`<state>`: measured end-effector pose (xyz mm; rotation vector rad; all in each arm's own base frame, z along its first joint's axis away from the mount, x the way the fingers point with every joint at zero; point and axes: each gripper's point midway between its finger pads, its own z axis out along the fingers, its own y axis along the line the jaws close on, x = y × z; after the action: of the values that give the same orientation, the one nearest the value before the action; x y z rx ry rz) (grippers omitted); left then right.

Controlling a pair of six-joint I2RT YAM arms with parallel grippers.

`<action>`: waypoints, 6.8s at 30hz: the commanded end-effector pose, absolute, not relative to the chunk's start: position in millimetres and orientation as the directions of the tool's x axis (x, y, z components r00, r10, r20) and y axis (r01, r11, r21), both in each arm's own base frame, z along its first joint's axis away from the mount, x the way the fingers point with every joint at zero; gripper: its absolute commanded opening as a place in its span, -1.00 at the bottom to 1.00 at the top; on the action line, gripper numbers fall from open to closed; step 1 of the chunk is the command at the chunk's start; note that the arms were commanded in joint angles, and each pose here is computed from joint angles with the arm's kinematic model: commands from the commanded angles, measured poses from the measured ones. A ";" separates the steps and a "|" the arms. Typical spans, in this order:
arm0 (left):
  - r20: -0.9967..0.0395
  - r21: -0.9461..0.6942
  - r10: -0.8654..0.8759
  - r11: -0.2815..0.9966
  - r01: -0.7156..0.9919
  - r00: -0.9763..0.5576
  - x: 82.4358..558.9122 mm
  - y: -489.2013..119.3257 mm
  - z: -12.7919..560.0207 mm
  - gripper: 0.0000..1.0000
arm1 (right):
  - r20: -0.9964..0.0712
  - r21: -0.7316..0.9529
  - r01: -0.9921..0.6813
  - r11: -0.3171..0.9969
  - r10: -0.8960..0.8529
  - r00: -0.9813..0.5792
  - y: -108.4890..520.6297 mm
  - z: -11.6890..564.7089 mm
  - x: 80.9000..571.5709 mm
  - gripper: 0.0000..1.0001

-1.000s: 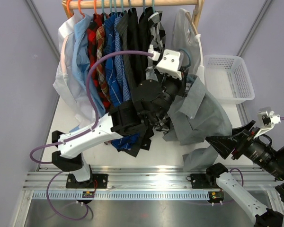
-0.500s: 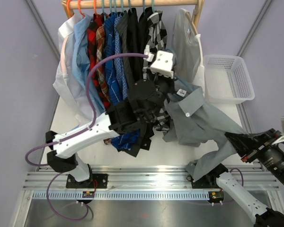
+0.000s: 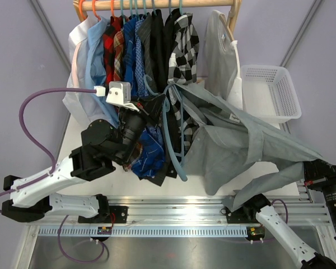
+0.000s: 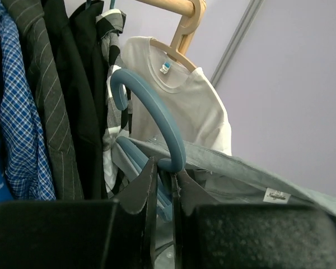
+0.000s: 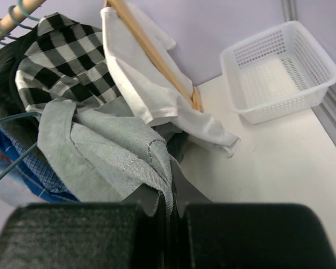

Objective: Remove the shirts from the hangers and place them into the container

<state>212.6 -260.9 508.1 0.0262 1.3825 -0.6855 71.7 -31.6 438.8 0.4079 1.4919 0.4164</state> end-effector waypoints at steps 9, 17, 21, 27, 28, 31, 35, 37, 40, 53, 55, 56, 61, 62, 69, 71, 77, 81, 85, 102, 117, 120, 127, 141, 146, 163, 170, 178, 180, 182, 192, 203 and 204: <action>-0.837 -0.541 -0.449 0.592 0.598 -0.313 173.4 -306.0 473.1 -1.00 | -0.868 0.481 -0.026 0.876 0.472 -0.156 25.7 401.8 144.2 -1.00; -0.731 -0.682 -0.310 0.303 0.665 -0.608 83.1 -342.0 449.6 -1.00 | -0.876 0.448 -0.002 0.894 0.438 -0.202 36.7 378.3 168.2 -1.00; -0.718 -0.695 -0.231 0.286 0.659 -0.657 62.4 -339.6 443.7 -1.00 | -0.872 0.400 0.089 0.912 0.408 -0.269 37.0 351.9 187.3 -1.00; -0.768 -0.618 -0.230 0.510 0.598 -0.598 81.5 -311.4 415.8 -1.00 | -0.823 0.263 0.207 0.942 0.331 -0.461 44.8 297.6 213.0 0.01; -0.781 -0.601 -0.252 0.549 0.581 -0.571 90.5 -305.4 414.4 -1.00 | -0.810 0.257 0.195 0.947 0.321 -0.490 49.6 293.1 214.1 0.11; -0.823 -0.538 -0.259 0.642 0.546 -0.506 108.6 -294.4 406.5 -1.00 | -0.806 0.279 0.136 0.951 0.309 -0.505 60.4 296.0 214.5 0.45; -0.897 -0.386 -0.180 0.765 0.516 -0.404 130.2 -299.8 390.8 -1.00 | -0.866 0.372 0.008 0.928 0.350 -0.357 61.7 355.7 199.9 0.63; -0.922 -0.319 -0.156 0.823 0.469 -0.354 142.8 -300.4 385.5 -1.00 | -0.875 0.387 -0.052 0.921 0.349 -0.335 62.5 375.7 186.2 0.66; -0.958 -0.170 -0.045 0.885 0.434 -0.283 157.0 -317.6 372.1 -1.00 | -0.889 0.393 -0.233 0.890 0.303 -0.344 81.4 406.4 163.2 0.66; -0.970 -0.034 0.080 0.891 0.452 -0.230 186.5 -401.0 377.7 -1.00 | -0.848 0.417 -0.461 0.783 0.153 -0.507 116.4 394.3 115.5 0.60; -0.972 -0.030 0.081 0.888 0.459 -0.219 191.6 -410.4 384.1 -1.00 | -0.832 0.420 -0.464 0.780 0.127 -0.540 118.3 384.3 111.9 0.58; -0.973 -0.023 0.084 0.891 0.454 -0.214 195.6 -413.1 385.1 -1.00 | -0.826 0.425 -0.468 0.775 0.120 -0.551 119.8 382.0 110.3 0.58; -0.978 -0.012 0.084 0.894 0.448 -0.193 217.4 -434.5 391.8 -1.00 | -0.814 0.422 -0.469 0.776 0.096 -0.573 116.8 374.5 101.2 0.57; -0.975 -0.002 0.096 0.898 0.440 -0.199 226.2 -439.5 384.0 -1.00 | -0.815 0.418 -0.467 0.779 0.094 -0.572 115.4 374.5 100.1 0.57; -0.970 0.030 0.131 0.901 0.432 -0.205 252.9 -462.0 371.5 -1.00 | -0.803 0.412 -0.451 0.792 0.081 -0.591 109.5 367.3 92.7 0.52; -0.970 0.027 0.127 0.903 0.429 -0.206 255.9 -462.5 372.5 -1.00 | -0.799 0.413 -0.447 0.794 0.081 -0.596 109.2 364.7 92.3 0.48; -0.978 -0.007 0.084 0.901 0.433 -0.191 252.9 -450.6 394.0 -1.00 | -0.787 0.400 -0.420 0.815 0.070 -0.613 105.8 351.9 95.7 0.25; -0.982 -0.053 0.034 0.889 0.454 -0.183 246.6 -440.0 410.6 -1.00 | -0.783 0.405 -0.416 0.814 0.073 -0.618 107.9 346.5 99.0 0.23; -0.980 -0.089 0.010 0.869 0.486 -0.198 239.5 -437.4 416.5 -1.00 | -0.781 0.405 -0.412 0.816 0.075 -0.620 108.9 342.9 102.0 0.09; -0.958 -0.096 0.068 0.837 0.539 -0.277 203.6 -417.0 377.0 0.91 | -0.901 0.305 -0.363 0.881 0.143 -0.409 66.6 404.7 91.5 -1.00; -0.954 -0.242 -0.154 0.903 0.354 -0.257 169.3 -273.7 376.5 0.98 | -0.937 0.332 -0.338 0.881 0.267 -0.224 63.2 461.1 116.9 -1.00; -0.951 -0.237 -0.141 0.903 0.358 -0.274 163.2 -272.3 364.4 0.98 | -0.943 0.325 -0.321 0.890 0.279 -0.181 66.9 470.9 138.7 -1.00; -0.942 -0.243 -0.134 0.903 0.353 -0.306 152.4 -258.7 345.3 0.98 | -0.963 0.265 -0.301 0.916 0.233 -0.136 92.6 496.7 212.5 -1.00; -0.929 -0.297 -0.178 0.883 0.365 -0.325 143.9 -241.3 330.4 0.98 | -0.982 0.163 -0.219 0.962 0.137 -0.130 143.6 520.6 360.2 -1.00; -0.924 -0.316 -0.197 0.877 0.362 -0.328 143.2 -234.8 327.3 0.98 | -0.989 0.142 -0.194 0.971 0.130 -0.075 145.7 541.7 382.4 -1.00; -0.921 -0.326 -0.208 0.873 0.363 -0.329 142.5 -233.1 328.4 0.98 | -0.935 0.153 -0.055 0.987 0.127 -0.331 134.5 431.2 373.4 -1.00; -0.925 -0.315 -0.197 0.876 0.366 -0.325 142.8 -238.0 330.2 0.98 | -0.945 0.168 -0.071 0.983 0.140 -0.295 123.9 444.5 347.9 0.99; -0.927 -0.310 -0.199 0.884 0.349 -0.319 144.5 -233.0 328.4 0.98 | -0.931 0.303 -0.212 0.929 0.241 -0.273 107.2 443.5 244.5 0.99; -0.929 -0.304 -0.195 0.888 0.346 -0.315 145.2 -232.3 327.7 0.98 | -0.924 0.317 -0.229 0.920 0.244 -0.296 103.1 428.8 225.2 0.99; -0.931 -0.299 -0.192 0.890 0.346 -0.311 145.6 -232.7 328.1 0.98 | -0.907 0.320 -0.239 0.917 0.224 -0.355 104.6 398.2 214.4 0.99; -0.932 -0.285 -0.171 0.891 0.354 -0.319 144.5 -243.4 324.3 0.98 | -0.752 0.252 0.097 0.963 0.258 -0.606 80.4 247.7 218.9 0.99; -0.917 -0.308 -0.179 0.887 0.345 -0.357 140.8 -239.0 314.8 0.98 | -0.529 0.219 0.230 0.948 0.313 -0.788 123.3 90.3 256.2 0.99; -0.915 -0.311 -0.181 0.886 0.345 -0.360 140.6 -239.1 314.5 0.98 | -0.525 0.198 0.241 0.950 0.310 -0.793 122.0 82.3 257.4 0.99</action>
<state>140.4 -241.4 301.9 0.1989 1.8736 -0.4914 231.8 101.4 86.0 0.3419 2.5941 0.0714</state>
